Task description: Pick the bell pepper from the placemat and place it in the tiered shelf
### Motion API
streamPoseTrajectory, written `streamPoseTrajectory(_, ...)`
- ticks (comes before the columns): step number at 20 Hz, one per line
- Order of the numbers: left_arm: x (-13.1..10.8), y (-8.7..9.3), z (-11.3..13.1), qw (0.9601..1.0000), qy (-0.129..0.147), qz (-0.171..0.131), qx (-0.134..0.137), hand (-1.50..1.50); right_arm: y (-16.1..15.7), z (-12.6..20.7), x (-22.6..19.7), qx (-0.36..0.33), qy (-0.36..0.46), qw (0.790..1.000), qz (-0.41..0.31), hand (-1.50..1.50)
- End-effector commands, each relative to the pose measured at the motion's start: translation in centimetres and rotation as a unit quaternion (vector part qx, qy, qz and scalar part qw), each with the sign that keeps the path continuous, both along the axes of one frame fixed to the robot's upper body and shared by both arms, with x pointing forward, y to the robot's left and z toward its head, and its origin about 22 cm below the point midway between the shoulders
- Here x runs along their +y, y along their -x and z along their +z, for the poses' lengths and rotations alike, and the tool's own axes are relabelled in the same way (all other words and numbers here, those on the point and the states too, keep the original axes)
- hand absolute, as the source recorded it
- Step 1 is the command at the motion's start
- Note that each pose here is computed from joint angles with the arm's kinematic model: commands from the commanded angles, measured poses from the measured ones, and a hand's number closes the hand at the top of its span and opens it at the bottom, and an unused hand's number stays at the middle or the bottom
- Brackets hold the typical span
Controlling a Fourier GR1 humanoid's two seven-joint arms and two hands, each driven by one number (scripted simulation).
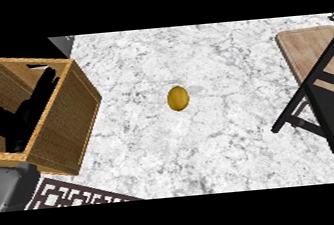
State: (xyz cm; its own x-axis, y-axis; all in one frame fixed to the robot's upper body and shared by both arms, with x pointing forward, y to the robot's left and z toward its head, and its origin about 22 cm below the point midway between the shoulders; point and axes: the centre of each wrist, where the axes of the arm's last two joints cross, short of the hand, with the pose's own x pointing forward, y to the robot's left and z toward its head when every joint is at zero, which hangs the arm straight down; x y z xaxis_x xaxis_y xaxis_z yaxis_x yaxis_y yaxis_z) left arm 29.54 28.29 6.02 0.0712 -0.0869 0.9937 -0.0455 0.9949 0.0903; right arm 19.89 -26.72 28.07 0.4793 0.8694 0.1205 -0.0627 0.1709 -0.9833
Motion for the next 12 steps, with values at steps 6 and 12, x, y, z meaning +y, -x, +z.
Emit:
streamPoseTrajectory(6,0.8,-0.4,0.7,1.0000,-0.005,0.001,-0.007,0.00,0.8,6.4,-0.2,-0.169,-0.030,0.983,-0.063,-1.50)
streamPoseTrajectory(12,0.9,0.3,-0.2,0.9999,0.003,0.011,-0.006,0.00,1.3,8.2,-0.9,-0.123,-0.113,0.981,-0.101,-1.50)
